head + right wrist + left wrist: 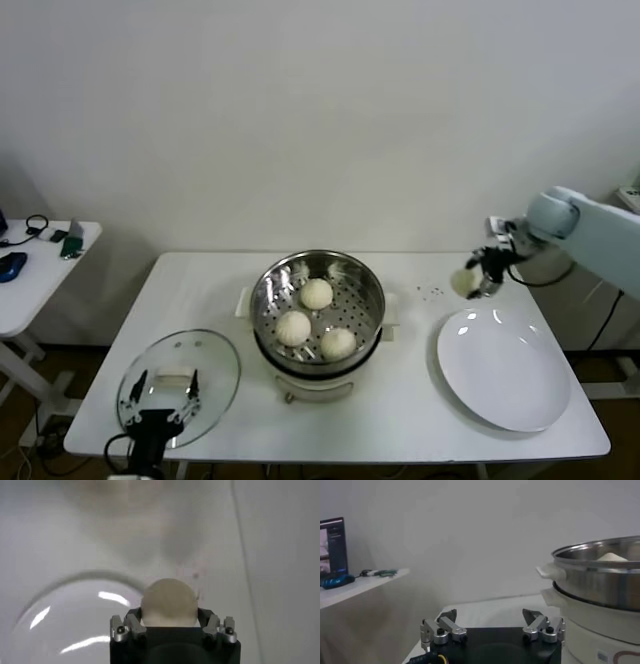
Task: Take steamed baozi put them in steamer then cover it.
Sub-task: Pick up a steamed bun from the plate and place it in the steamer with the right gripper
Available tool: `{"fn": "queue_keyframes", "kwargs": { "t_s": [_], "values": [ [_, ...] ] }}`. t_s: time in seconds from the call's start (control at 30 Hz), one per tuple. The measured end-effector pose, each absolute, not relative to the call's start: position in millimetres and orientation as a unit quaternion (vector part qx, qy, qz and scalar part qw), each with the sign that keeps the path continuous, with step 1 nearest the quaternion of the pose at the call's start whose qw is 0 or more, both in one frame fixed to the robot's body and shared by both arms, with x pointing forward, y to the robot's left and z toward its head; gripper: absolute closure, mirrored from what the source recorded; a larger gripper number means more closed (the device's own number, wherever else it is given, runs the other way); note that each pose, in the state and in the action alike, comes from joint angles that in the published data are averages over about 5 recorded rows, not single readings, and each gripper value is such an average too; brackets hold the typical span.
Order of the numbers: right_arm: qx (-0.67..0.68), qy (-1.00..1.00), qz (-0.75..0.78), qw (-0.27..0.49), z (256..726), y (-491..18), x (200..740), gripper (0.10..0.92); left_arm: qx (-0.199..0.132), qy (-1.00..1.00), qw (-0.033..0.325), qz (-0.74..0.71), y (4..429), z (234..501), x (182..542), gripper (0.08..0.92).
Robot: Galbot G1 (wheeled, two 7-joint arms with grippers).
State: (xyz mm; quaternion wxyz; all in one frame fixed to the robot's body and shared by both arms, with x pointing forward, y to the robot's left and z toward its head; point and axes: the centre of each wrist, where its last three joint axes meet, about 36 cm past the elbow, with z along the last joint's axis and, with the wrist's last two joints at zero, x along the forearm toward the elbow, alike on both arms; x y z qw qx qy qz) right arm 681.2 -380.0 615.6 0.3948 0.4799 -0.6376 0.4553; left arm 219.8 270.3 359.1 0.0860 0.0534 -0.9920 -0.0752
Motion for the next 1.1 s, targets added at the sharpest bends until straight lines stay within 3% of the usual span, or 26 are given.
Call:
{"fn": "queue_keyframes", "kwargs": {
  "t_s": [0.23,0.43,0.73,1.1],
  "values": [
    [0.501,-0.643,0.45,0.364,669.1,-304.0,691.3,0.31,0.042,-0.993,0.083,-0.071,263.5,359.7,220.4,0.177],
    [0.525,-0.626,0.455,0.355,687.1,-237.1,689.1,0.31,0.032,-0.994,0.081,-0.072,260.2,360.5,218.8,0.177],
    [0.546,-0.582,0.479,0.366,674.0,-161.3,679.9,0.31,0.028,-0.994,0.079,-0.07,259.4,362.0,217.4,0.177],
    [0.557,-0.527,0.509,0.39,632.0,-118.9,671.1,0.31,0.03,-0.994,0.077,-0.068,261.2,363.1,218.6,0.177]
  ]
}}
